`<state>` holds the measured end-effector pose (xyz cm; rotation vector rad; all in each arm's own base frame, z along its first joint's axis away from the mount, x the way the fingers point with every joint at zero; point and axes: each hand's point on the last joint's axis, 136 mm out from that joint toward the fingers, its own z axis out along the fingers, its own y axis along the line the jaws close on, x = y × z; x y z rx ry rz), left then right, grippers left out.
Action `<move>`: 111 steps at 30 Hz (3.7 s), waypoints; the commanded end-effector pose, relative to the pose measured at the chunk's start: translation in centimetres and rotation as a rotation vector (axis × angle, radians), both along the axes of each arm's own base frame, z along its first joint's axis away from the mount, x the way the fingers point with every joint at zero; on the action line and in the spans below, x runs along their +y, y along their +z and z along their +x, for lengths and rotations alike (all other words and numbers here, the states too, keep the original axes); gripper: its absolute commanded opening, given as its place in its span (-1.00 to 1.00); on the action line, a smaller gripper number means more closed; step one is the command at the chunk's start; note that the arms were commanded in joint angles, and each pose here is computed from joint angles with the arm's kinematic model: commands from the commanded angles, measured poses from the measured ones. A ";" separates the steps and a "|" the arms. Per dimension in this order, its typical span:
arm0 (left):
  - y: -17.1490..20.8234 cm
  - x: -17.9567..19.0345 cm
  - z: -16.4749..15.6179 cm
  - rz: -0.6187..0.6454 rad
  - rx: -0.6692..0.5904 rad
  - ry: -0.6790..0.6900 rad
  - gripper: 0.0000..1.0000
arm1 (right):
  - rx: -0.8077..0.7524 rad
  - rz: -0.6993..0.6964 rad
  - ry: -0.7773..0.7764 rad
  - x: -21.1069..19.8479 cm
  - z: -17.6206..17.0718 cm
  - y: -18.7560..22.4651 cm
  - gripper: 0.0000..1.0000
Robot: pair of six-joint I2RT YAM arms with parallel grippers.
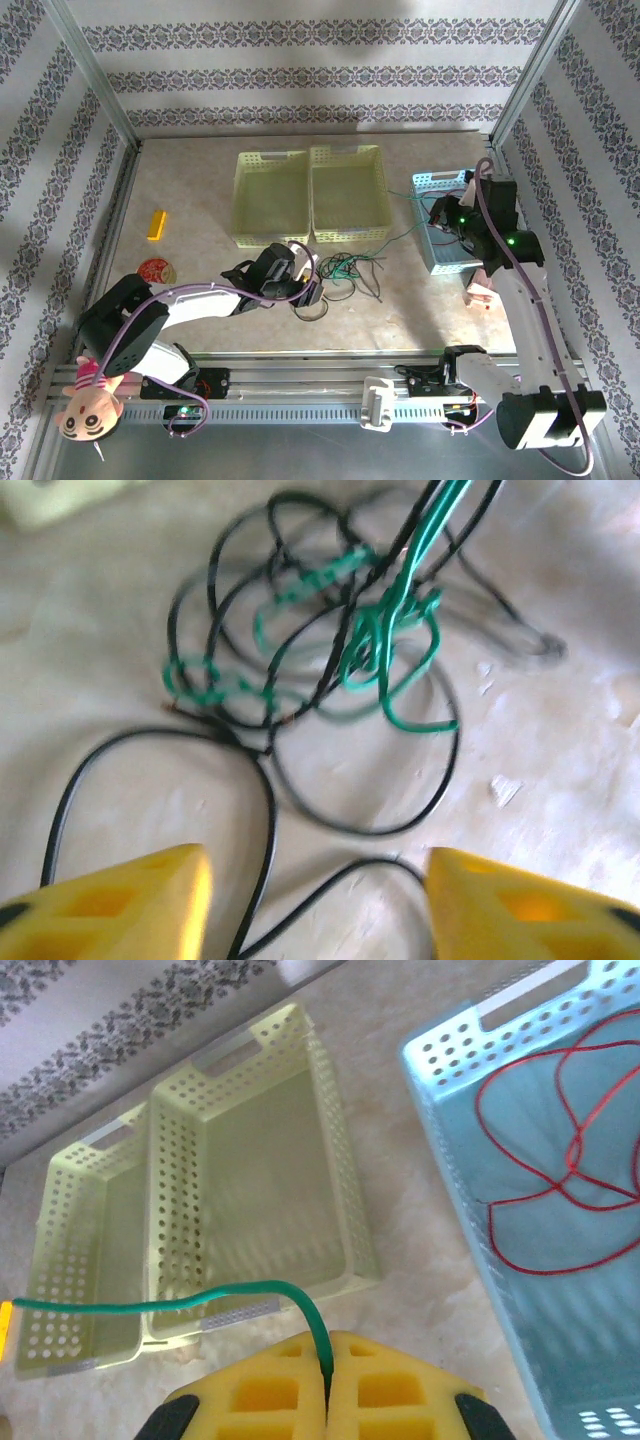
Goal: Untangle the cables
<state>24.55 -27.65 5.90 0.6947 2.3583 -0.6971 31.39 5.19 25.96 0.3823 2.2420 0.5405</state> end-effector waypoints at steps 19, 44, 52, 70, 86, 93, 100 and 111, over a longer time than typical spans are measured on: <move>5.9 -6.6 6.3 -0.025 -0.123 -0.135 0.01 | 0.031 0.016 0.232 5.5 0.0 -0.8 -0.93; -3.8 -4.4 7.6 0.174 -0.005 -0.005 -0.69 | -0.014 -0.162 -0.051 -0.7 -0.1 0.1 -0.95; -6.6 -1.8 7.0 0.247 0.024 0.075 -0.78 | -0.005 -0.284 -0.249 -5.3 -1.3 0.6 -0.97; -8.0 -0.3 4.1 0.215 0.101 0.079 -0.87 | -0.238 -0.152 -0.274 -5.9 -2.0 7.3 -0.95; -1.1 -3.5 4.4 -0.042 0.018 0.042 -0.90 | -0.421 -0.159 -0.228 -3.6 -1.4 14.0 -0.95; 2.0 -3.1 5.3 -0.107 -0.044 0.110 -0.86 | -0.363 -0.206 -0.176 0.1 5.1 10.8 -0.96; 4.1 -1.4 5.7 -0.133 -0.098 0.211 -0.86 | -0.186 -0.356 -0.120 3.9 12.2 3.9 -0.98; 3.8 1.5 5.4 -0.113 -0.112 0.335 -0.84 | 0.253 -0.680 0.247 10.5 15.7 -8.0 -0.93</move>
